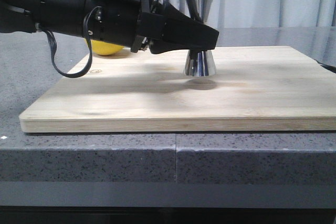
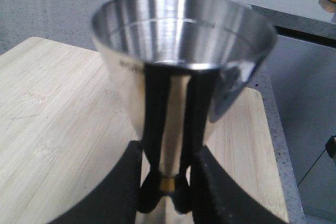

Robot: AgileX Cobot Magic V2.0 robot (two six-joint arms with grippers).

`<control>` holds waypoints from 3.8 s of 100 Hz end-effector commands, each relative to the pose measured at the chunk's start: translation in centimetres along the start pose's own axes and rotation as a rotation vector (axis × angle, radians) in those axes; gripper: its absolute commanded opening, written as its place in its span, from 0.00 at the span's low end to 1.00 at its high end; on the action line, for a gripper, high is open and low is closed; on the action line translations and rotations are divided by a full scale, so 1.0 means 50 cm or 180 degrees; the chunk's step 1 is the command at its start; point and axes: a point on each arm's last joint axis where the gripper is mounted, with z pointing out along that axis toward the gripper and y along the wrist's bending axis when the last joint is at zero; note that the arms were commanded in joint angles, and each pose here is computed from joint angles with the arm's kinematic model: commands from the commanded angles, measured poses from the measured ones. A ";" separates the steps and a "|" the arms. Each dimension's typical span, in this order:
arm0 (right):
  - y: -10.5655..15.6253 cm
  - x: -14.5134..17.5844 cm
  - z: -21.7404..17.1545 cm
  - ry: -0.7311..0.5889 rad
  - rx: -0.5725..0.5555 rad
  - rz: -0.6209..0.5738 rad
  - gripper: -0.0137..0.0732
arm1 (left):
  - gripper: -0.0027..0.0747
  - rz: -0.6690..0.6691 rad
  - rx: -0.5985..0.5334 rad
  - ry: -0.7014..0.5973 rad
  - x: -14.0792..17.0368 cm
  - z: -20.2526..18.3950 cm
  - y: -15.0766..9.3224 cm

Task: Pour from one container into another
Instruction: 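Pour the clear liquid from the beaker into the jigger cup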

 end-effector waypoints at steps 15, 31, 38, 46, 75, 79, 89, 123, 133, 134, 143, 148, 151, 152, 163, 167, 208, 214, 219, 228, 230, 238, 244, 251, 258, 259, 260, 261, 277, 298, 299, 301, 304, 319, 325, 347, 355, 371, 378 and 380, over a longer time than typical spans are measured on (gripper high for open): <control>-0.030 -0.028 -0.024 -0.0183 0.0176 -0.0117 0.49 | 0.01 0.0147 0.0050 -0.0318 -0.065 -0.017 -0.015; -0.025 -0.033 -0.025 -0.0155 0.0163 -0.0159 0.49 | 0.01 0.0147 0.0050 -0.0318 -0.065 -0.017 -0.015; -0.025 -0.033 -0.025 -0.0148 0.0165 -0.0162 0.49 | 0.01 0.0147 0.0050 -0.0318 -0.065 -0.017 -0.015; -0.025 -0.032 -0.025 -0.0141 0.0166 -0.0161 0.49 | 0.01 0.0147 0.0050 -0.0318 -0.065 -0.017 -0.015; -0.026 -0.032 -0.025 -0.0129 0.0181 -0.0233 0.49 | 0.01 0.0149 0.0051 -0.0315 -0.065 -0.017 -0.015; -0.025 -0.034 -0.026 -0.0132 0.0181 -0.0256 0.49 | 0.01 0.0149 0.0051 -0.0315 -0.065 -0.017 -0.015; -0.025 -0.035 -0.026 -0.0139 0.0187 -0.0302 0.49 | 0.01 0.0149 0.0051 -0.0315 -0.065 -0.017 -0.015; -0.026 -0.035 -0.026 -0.0133 0.0210 -0.0407 0.49 | 0.01 0.0149 0.0051 -0.0315 -0.065 -0.017 -0.015; -0.026 -0.035 -0.026 -0.0133 0.0213 -0.0418 0.49 | 0.01 0.0149 0.0051 -0.0315 -0.065 -0.017 -0.015; -0.026 -0.035 -0.026 -0.0133 0.0213 -0.0420 0.49 | 0.01 0.0149 0.0051 -0.0315 -0.065 -0.017 -0.015; -0.026 -0.035 -0.026 -0.0134 0.0219 -0.0447 0.49 | 0.01 0.0149 0.0051 -0.0315 -0.065 -0.017 -0.015; -0.026 -0.035 -0.026 -0.0145 0.0219 -0.0463 0.49 | 0.01 0.0149 0.0051 -0.0315 -0.065 -0.017 -0.015; -0.026 -0.035 -0.026 -0.0145 0.0219 -0.0463 0.49 | 0.01 0.0149 0.0051 -0.0315 -0.065 -0.017 -0.015; -0.026 -0.035 -0.026 -0.0145 0.0221 -0.0470 0.49 | 0.01 0.0149 0.0051 -0.0315 -0.065 -0.017 -0.015; -0.027 -0.035 -0.026 -0.0145 0.0222 -0.0476 0.49 | 0.01 0.0149 0.0051 -0.0315 -0.065 -0.017 -0.015; -0.026 -0.036 -0.026 -0.0152 0.0223 -0.0486 0.49 | 0.01 0.0149 0.0051 -0.0315 -0.065 -0.017 -0.015; -0.026 -0.039 -0.026 -0.0204 0.0229 -0.0579 0.49 | 0.01 0.0158 0.0058 -0.0303 -0.065 -0.017 -0.015; -0.026 -0.039 -0.026 -0.0204 0.0230 -0.0581 0.49 | 0.01 0.0161 0.0060 -0.0298 -0.064 -0.017 -0.015; -0.027 -0.039 -0.026 -0.0204 0.0234 -0.0600 0.49 | 0.01 0.0169 0.0066 -0.0288 -0.064 -0.017 -0.015; -0.027 -0.040 -0.026 -0.0212 0.0235 -0.0615 0.49 | 0.01 0.0185 0.0078 -0.0267 -0.062 -0.017 -0.016; -0.027 -0.040 -0.026 -0.0214 0.0236 -0.0624 0.49 | 0.01 0.0186 0.0078 -0.0265 -0.062 -0.017 -0.016; -0.027 -0.040 -0.026 -0.0214 0.0240 -0.0644 0.49 | 0.01 0.0186 0.0078 -0.0265 -0.062 -0.017 -0.016; -0.027 -0.040 -0.026 -0.0214 0.0246 -0.0672 0.49 | 0.01 0.0186 0.0078 -0.0265 -0.062 -0.017 -0.016; -0.027 -0.040 -0.026 -0.0214 0.0252 -0.0704 0.49 | 0.01 0.0186 0.0078 -0.0265 -0.062 -0.017 -0.016; -0.028 -0.040 -0.026 -0.0214 0.0256 -0.0723 0.49 | 0.01 0.0189 0.0081 -0.0261 -0.062 -0.017 -0.016; -0.028 -0.040 -0.026 -0.0214 0.0256 -0.0723 0.49 | 0.01 0.0189 0.0081 -0.0261 -0.062 -0.017 -0.016; -0.028 -0.040 -0.026 -0.0214 0.0256 -0.0723 0.49 | 0.01 0.0189 0.0081 -0.0261 -0.062 -0.017 -0.016; -0.028 -0.040 -0.026 -0.0214 0.0256 -0.0723 0.49 | 0.01 0.0189 0.0081 -0.0261 -0.062 -0.017 -0.016; -0.028 -0.040 -0.026 -0.0215 0.0260 -0.0743 0.49 | 0.01 0.0192 0.0083 -0.0256 -0.062 -0.017 -0.016; -0.029 -0.040 -0.026 -0.0215 0.0278 -0.0834 0.49 | 0.01 0.0214 0.0099 -0.0227 -0.060 -0.017 -0.017; -0.029 -0.040 -0.026 -0.0215 0.0279 -0.0840 0.49 | 0.01 0.0216 0.0101 -0.0224 -0.060 -0.017 -0.017; -0.029 -0.041 -0.026 -0.0215 0.0281 -0.0848 0.49 | 0.01 0.0220 0.0104 -0.0219 -0.060 -0.017 -0.018; -0.029 -0.041 -0.026 -0.0215 0.0282 -0.0855 0.49 | 0.01 0.0220 0.0104 -0.0218 -0.060 -0.017 -0.018; -0.029 -0.041 -0.026 -0.0215 0.0290 -0.0893 0.49 | 0.01 0.0220 0.0104 -0.0218 -0.060 -0.017 -0.018; -0.029 -0.041 -0.026 -0.0215 0.0294 -0.0913 0.49 | 0.01 0.0220 0.0104 -0.0218 -0.060 -0.017 -0.018; -0.030 -0.041 -0.026 -0.0216 0.0313 -0.1009 0.49 | 0.01 0.0220 0.0104 -0.0218 -0.060 -0.017 -0.018; -0.030 -0.041 -0.027 -0.0216 0.0319 -0.1037 0.49 | 0.01 0.0220 0.0104 -0.0218 -0.060 -0.017 -0.018; -0.031 -0.042 -0.027 -0.0216 0.0333 -0.1108 0.49 | 0.01 0.0220 0.0104 -0.0218 -0.060 -0.017 -0.018; -0.031 -0.041 -0.027 -0.0210 0.0338 -0.1122 0.49 | 0.01 0.0220 0.0104 -0.0218 -0.060 -0.017 -0.018; -0.031 -0.041 -0.027 -0.0205 0.0341 -0.1127 0.49 | 0.01 0.0220 0.0104 -0.0218 -0.060 -0.017 -0.018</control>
